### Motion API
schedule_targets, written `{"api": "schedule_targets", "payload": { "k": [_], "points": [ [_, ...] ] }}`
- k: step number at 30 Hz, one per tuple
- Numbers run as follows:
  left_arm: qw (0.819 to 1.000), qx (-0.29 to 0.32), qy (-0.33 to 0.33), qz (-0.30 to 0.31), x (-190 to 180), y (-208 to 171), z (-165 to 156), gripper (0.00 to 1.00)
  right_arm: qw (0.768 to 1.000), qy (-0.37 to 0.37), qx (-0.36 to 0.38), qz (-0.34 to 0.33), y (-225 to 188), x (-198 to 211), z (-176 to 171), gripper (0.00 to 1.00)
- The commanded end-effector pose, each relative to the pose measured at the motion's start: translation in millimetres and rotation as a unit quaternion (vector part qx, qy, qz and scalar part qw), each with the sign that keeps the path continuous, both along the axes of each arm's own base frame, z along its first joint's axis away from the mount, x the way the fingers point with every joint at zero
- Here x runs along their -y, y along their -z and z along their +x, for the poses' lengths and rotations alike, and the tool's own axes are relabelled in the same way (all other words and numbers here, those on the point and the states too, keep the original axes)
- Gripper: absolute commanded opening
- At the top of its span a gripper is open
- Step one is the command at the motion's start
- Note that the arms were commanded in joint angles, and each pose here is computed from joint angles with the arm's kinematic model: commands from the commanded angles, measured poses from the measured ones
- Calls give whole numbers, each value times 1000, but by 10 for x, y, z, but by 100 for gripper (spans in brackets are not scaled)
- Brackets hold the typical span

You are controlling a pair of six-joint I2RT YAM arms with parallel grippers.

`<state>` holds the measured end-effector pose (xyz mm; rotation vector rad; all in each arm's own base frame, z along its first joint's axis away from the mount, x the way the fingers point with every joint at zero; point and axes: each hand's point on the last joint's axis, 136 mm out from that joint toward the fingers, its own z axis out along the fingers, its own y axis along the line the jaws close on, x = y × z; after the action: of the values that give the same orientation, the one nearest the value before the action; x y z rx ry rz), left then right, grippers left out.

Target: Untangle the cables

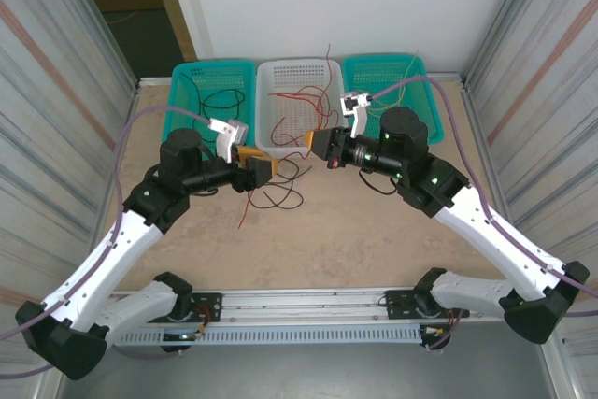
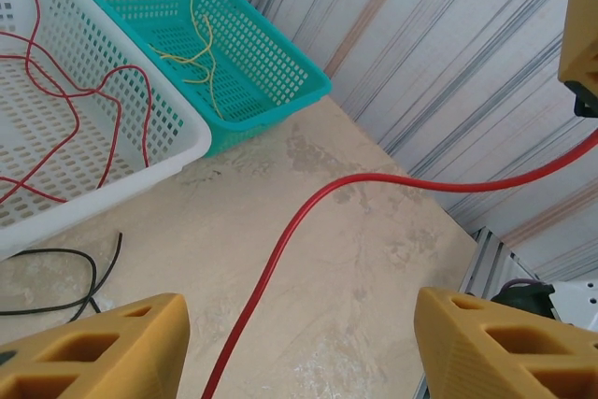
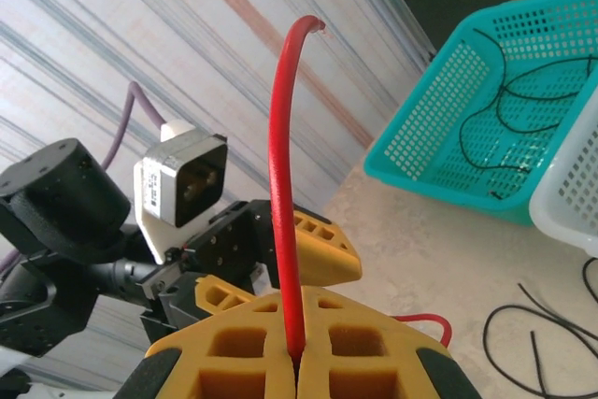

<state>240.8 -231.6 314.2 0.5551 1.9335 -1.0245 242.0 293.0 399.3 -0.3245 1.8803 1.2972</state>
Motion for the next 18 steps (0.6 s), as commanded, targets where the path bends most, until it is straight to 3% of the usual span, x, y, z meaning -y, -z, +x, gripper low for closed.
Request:
{"api": "schedule_targets", "payload": {
  "k": [1,16,18],
  "points": [
    [1000,16,14,-8,22,-106,-40,65,999,-18,7,34,-229,-27,-3,0],
    [999,-26,-9,26,32,304,131,59,997,-35,-1,66,-315,-11,13,0],
    [999,-34,-7,24,54,341,139,54,997,-33,-1,69,-326,5,17,0]
  ]
}}
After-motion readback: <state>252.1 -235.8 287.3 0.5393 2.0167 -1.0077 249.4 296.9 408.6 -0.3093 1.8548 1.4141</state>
